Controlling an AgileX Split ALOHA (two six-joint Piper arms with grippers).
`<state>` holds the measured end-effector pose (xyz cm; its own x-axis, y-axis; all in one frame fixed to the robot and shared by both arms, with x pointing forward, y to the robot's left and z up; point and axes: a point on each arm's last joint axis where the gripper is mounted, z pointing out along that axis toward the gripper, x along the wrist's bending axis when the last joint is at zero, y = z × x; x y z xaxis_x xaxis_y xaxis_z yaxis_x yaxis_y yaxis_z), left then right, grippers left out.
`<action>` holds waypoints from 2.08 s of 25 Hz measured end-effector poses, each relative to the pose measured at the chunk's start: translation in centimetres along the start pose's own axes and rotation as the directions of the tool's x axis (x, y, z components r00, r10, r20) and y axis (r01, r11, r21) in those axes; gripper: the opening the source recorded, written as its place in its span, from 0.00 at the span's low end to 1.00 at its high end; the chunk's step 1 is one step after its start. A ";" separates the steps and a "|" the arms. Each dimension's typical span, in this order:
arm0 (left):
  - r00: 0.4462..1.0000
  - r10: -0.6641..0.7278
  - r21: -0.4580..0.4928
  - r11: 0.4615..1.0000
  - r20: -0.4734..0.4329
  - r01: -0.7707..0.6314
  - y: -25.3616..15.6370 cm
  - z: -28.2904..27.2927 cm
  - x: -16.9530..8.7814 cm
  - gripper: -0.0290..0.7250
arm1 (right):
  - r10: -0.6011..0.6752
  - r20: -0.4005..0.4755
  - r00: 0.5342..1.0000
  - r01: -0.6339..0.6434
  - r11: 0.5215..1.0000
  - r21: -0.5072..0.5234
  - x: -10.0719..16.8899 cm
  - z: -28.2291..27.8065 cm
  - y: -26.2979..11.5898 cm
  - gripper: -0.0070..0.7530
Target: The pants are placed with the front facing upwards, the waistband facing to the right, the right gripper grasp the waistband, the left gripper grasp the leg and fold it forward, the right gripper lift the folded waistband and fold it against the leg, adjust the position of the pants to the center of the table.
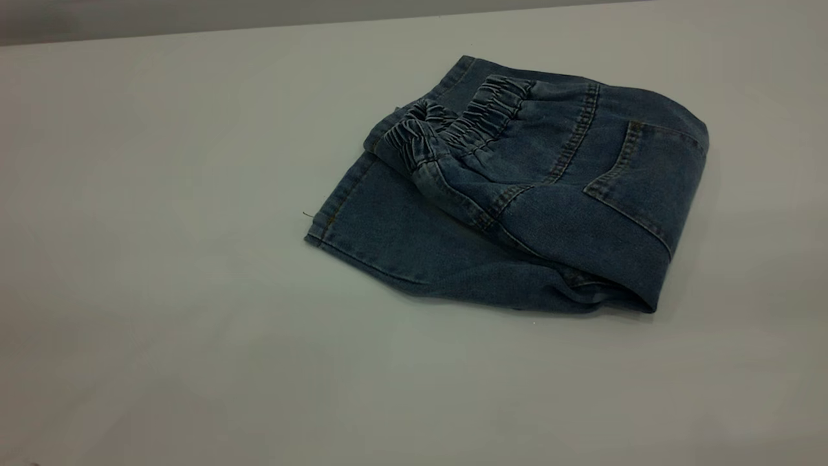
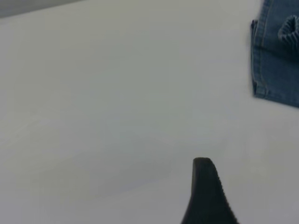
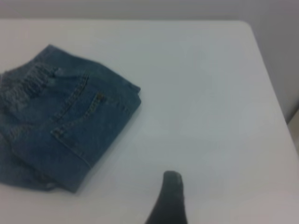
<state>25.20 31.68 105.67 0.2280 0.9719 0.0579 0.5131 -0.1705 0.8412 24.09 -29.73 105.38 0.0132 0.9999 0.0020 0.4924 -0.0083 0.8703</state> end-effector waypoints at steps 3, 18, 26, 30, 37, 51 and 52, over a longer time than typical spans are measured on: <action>1.000 -0.011 -0.013 1.000 0.005 0.011 0.0 0.2 -0.1 0.59 | -0.008 -0.007 1.000 0.008 1.000 0.001 0.1 0.0 0.0 0.76; 0.972 0.107 -0.008 0.994 0.210 -0.107 -0.3 0.2 -2.0 0.59 | -0.124 -0.101 0.987 0.124 0.992 -0.006 0.9 -0.1 0.0 0.76; 0.969 0.119 -0.011 0.993 0.214 -0.120 -0.3 0.2 -2.0 0.59 | -0.124 -0.100 0.987 0.124 0.992 -0.007 0.9 -0.2 0.0 0.76; 0.970 0.116 -0.010 0.993 0.214 -0.116 -0.3 0.2 -2.0 0.59 | -0.124 -0.100 0.987 0.124 0.992 -0.007 0.9 -0.2 0.0 0.75; 0.975 0.107 -0.010 0.994 0.195 -0.107 -0.3 0.1 -2.0 0.59 | -0.121 -0.100 0.988 0.121 0.993 -0.007 0.9 -0.2 0.0 0.72; 0.974 -0.133 -0.082 0.989 -0.183 0.120 -1.1 -1.1 -2.0 0.59 | -0.138 -0.112 0.984 0.132 0.990 -0.057 0.9 -0.8 -0.4 0.67; 0.972 -0.137 -0.082 0.989 -0.189 0.123 -1.1 -1.1 -2.0 0.59 | -0.138 -0.112 0.984 0.132 0.990 -0.057 0.9 -0.8 -0.4 0.67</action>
<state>23.25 30.12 105.21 -0.0054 0.9991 0.0429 0.4678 -0.0354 0.8831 23.20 -28.80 105.45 -0.1527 0.9863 -0.0627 0.4396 0.1246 0.8895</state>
